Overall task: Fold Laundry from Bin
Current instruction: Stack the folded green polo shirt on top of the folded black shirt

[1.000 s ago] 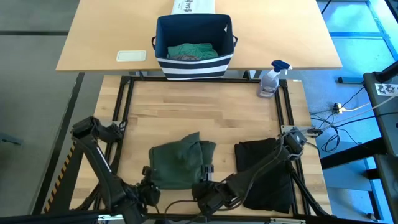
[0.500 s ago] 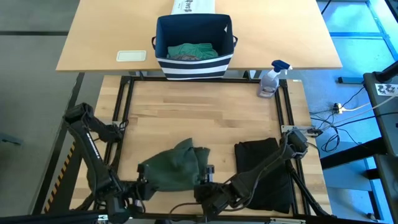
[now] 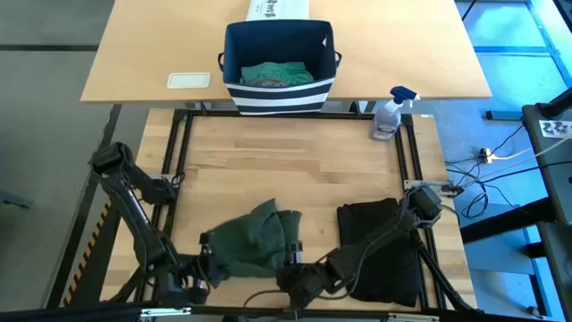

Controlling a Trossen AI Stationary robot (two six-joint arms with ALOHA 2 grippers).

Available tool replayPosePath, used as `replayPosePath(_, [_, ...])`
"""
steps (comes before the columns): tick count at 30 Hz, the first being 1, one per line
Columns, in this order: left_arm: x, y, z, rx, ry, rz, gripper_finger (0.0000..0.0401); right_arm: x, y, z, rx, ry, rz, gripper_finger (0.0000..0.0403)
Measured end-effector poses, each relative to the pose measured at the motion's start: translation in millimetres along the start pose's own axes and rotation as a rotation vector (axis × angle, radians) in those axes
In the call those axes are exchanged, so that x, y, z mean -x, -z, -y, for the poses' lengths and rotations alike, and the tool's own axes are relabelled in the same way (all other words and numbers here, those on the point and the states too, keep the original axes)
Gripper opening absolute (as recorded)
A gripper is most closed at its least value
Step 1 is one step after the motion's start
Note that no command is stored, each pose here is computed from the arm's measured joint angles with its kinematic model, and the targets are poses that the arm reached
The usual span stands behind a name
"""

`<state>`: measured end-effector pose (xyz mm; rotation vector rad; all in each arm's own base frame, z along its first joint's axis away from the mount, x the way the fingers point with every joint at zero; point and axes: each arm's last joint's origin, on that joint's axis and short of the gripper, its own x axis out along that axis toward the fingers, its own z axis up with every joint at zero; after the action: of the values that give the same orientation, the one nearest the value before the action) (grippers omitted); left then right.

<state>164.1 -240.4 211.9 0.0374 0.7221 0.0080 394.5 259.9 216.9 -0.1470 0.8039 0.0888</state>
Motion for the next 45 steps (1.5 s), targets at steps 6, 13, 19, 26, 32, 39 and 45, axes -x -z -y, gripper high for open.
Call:
replayPosePath(6, [10,17,-13,0.113,0.118,0.060,0.0000,-7,7,19,-0.029,-0.054,0.066,0.0000])
replayPosePath(13, [12,28,-25,0.113,0.113,0.066,0.0000,4,22,38,-0.077,-0.063,0.193,0.0000])
replayPosePath(19, [3,39,-34,0.134,0.067,0.061,0.0000,-4,59,47,-0.160,-0.089,0.320,0.0000])
replayPosePath(26, [0,27,-51,0.089,0.070,0.014,0.0000,2,68,61,-0.162,-0.077,0.357,0.0000])
replayPosePath(32, [14,16,-66,0.088,0.126,0.005,0.0000,10,76,62,-0.178,-0.073,0.344,0.0000])
replayPosePath(39, [27,7,-79,0.048,0.137,0.073,0.0000,19,82,66,-0.183,-0.052,0.408,0.0000])
replayPosePath(45, [9,28,-85,0.155,0.200,0.089,0.0000,15,96,68,-0.218,-0.073,0.410,0.0000])
